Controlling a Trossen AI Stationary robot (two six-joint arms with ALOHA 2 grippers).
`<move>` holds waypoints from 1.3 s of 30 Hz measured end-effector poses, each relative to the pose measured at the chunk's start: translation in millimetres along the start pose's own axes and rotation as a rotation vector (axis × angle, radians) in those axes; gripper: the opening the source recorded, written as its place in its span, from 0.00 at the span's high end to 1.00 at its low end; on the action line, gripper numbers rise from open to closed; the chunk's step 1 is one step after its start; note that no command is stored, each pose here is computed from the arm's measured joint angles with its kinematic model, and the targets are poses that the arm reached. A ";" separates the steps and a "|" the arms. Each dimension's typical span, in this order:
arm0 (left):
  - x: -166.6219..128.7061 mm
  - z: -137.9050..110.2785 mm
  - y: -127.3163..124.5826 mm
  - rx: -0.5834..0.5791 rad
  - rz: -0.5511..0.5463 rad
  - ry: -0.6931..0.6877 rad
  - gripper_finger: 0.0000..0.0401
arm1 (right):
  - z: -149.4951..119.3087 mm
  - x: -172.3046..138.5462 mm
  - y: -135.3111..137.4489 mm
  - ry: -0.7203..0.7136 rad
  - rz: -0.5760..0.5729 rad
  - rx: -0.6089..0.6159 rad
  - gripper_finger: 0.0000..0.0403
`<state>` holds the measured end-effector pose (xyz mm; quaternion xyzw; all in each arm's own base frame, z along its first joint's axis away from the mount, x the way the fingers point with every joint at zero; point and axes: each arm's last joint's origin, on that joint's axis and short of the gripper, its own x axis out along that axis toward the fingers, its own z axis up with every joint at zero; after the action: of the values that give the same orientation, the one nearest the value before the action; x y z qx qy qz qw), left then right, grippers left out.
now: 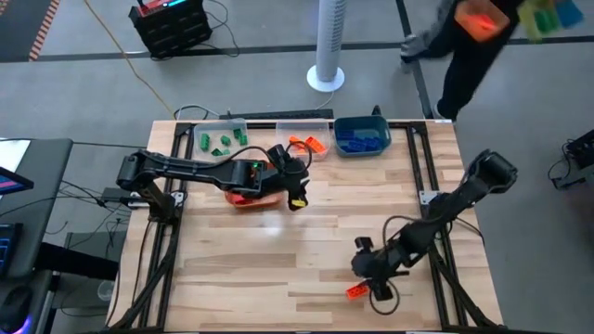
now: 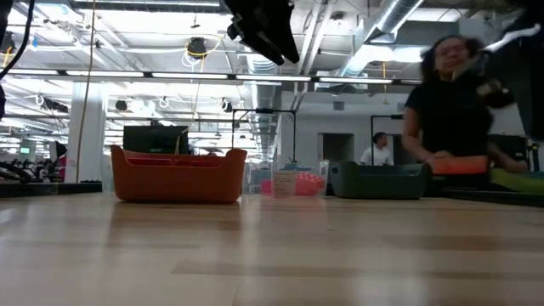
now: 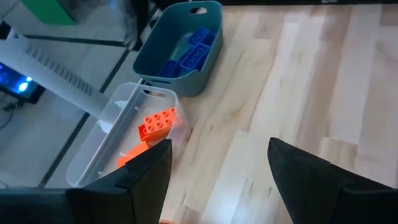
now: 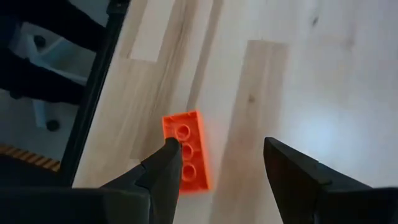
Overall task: Sort blocks
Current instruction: Put the orange game piece into the right transparent bin
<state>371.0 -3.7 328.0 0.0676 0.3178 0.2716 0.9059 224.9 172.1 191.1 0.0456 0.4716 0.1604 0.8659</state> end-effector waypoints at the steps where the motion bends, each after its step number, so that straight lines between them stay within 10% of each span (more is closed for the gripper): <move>1: 1.0 0.2 1.5 -0.007 0.004 0.001 0.35 | -0.8 6.2 1.7 0.004 0.006 0.018 0.43; 22: 6.0 -0.4 8.4 -0.053 -0.001 0.018 0.35 | -25.4 65.9 36.0 0.161 -0.109 -0.172 0.39; 39: 16.8 -0.8 25.0 -0.074 -0.020 0.048 0.35 | -22.9 54.5 32.4 0.172 -0.117 -0.187 0.72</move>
<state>370.3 26.4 325.6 0.0242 0.3297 0.2755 0.9026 225.6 218.5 142.2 -0.0770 0.5290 0.1561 0.8306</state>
